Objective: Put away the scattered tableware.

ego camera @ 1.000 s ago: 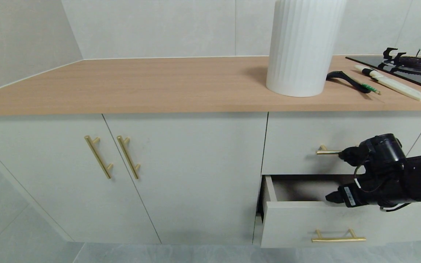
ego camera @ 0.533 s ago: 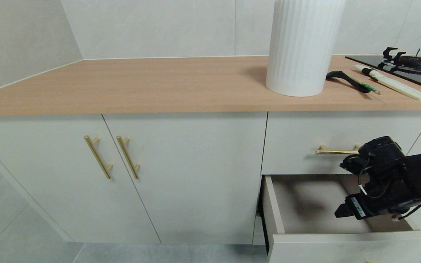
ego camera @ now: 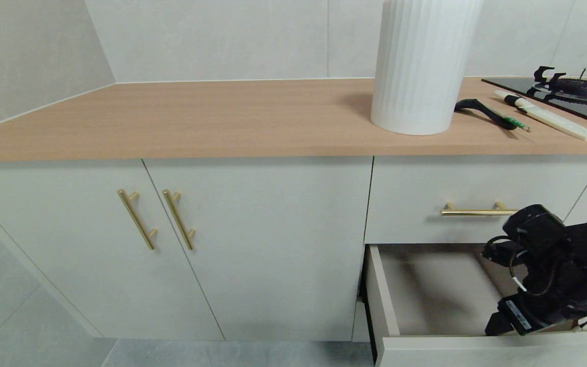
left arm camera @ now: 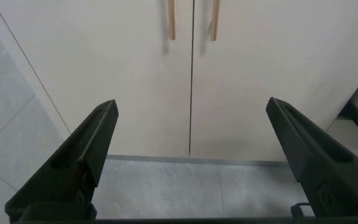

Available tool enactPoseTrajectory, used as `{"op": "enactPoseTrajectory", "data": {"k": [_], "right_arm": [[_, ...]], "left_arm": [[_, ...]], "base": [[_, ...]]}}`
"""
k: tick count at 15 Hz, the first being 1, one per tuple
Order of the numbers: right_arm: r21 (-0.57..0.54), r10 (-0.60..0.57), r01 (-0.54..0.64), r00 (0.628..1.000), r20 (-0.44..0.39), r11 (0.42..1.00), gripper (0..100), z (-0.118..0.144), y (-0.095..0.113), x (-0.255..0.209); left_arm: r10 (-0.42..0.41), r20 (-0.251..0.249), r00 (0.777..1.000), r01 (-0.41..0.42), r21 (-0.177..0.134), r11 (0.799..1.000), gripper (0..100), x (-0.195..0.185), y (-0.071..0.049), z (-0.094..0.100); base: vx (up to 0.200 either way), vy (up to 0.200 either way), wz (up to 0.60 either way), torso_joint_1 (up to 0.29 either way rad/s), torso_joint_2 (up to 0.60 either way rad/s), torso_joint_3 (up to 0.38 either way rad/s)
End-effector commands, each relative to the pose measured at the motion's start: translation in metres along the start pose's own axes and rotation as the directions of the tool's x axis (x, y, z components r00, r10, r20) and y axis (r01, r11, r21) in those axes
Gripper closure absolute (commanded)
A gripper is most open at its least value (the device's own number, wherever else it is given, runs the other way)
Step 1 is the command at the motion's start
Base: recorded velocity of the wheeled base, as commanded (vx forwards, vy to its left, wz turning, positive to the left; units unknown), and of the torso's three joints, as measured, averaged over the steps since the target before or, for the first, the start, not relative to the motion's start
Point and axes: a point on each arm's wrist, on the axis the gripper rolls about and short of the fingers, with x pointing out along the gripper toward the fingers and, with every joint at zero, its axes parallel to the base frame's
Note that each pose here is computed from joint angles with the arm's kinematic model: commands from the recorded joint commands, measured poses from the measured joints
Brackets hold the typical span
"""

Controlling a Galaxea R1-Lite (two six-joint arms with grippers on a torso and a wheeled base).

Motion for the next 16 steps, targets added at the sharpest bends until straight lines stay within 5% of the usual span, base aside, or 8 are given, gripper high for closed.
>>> {"op": "enactPoseTrajectory", "data": {"k": [1,11,16], "right_arm": [[-0.007,0.0,0.0,1.0,-0.022,1.0,0,-0.004,0.0,-0.001],[-0.201,-0.016,-0.057,0.939,-0.344,0.978,0,-0.034,0.017,-0.002],[-0.25,-0.067,-0.036,0.918,-0.391,0.968,0,-0.039,0.024,0.002]], "left_arm": [[0.001,-0.001,1.0,-0.001,0.0,1.0,0,0.0,0.0,0.0],[0.001,-0.001,1.0,-0.001,0.0,1.0,0,0.0,0.0,0.0],[0.001,-0.001,1.0,-0.001,0.0,1.0,0,0.0,0.0,0.0]], "base": [[0.0,0.0,0.0,0.0,0.0,0.0],[0.0,0.0,0.0,0.0,0.0,0.0],[0.0,0.0,0.0,0.0,0.0,0.0]]}}
